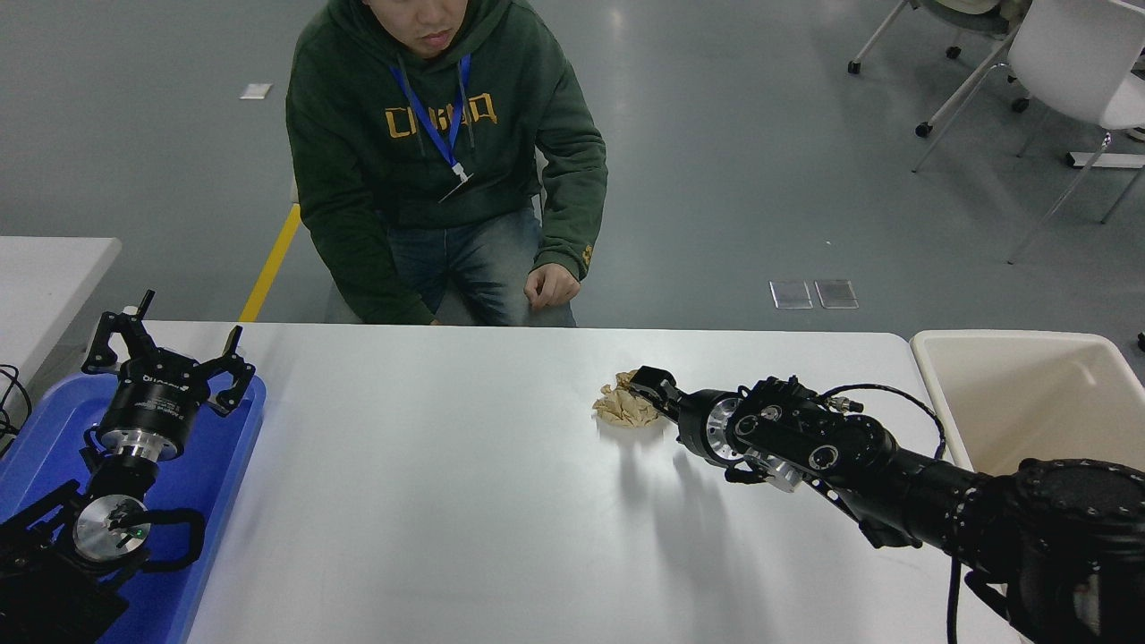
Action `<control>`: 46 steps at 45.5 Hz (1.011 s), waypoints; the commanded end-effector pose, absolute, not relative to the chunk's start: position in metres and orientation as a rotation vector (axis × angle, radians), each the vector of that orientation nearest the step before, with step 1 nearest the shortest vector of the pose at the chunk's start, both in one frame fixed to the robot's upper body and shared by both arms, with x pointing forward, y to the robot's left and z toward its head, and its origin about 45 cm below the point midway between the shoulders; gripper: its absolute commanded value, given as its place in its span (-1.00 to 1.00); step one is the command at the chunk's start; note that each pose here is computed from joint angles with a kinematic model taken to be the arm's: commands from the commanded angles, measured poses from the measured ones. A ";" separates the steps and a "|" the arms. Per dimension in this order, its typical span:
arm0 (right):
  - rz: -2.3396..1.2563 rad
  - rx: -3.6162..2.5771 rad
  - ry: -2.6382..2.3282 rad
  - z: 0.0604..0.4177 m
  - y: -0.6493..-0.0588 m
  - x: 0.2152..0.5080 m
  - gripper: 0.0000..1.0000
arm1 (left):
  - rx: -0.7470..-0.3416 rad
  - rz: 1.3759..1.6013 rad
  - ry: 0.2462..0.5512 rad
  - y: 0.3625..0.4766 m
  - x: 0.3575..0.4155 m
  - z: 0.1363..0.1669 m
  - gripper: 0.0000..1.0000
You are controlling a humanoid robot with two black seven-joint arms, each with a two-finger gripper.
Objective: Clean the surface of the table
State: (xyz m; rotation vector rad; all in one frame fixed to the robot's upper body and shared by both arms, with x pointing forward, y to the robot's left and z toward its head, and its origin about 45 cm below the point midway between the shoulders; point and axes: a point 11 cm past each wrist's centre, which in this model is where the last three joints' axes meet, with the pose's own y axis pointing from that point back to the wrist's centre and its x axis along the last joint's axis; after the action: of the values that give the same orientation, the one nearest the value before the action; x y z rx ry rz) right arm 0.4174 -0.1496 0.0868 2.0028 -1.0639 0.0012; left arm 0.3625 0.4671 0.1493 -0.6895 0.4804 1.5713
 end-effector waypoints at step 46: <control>0.085 1.940 -0.979 0.074 -0.158 0.409 0.83 | -0.689 1.573 0.481 0.467 0.3625 0.1492 1.00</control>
State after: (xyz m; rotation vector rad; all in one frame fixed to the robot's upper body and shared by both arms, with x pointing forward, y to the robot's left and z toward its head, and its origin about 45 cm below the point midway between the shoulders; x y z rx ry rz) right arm 0.4177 -0.1540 0.0849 1.9777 -1.0548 0.0293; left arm 0.3625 0.4672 0.1493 -0.6894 0.4804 1.5716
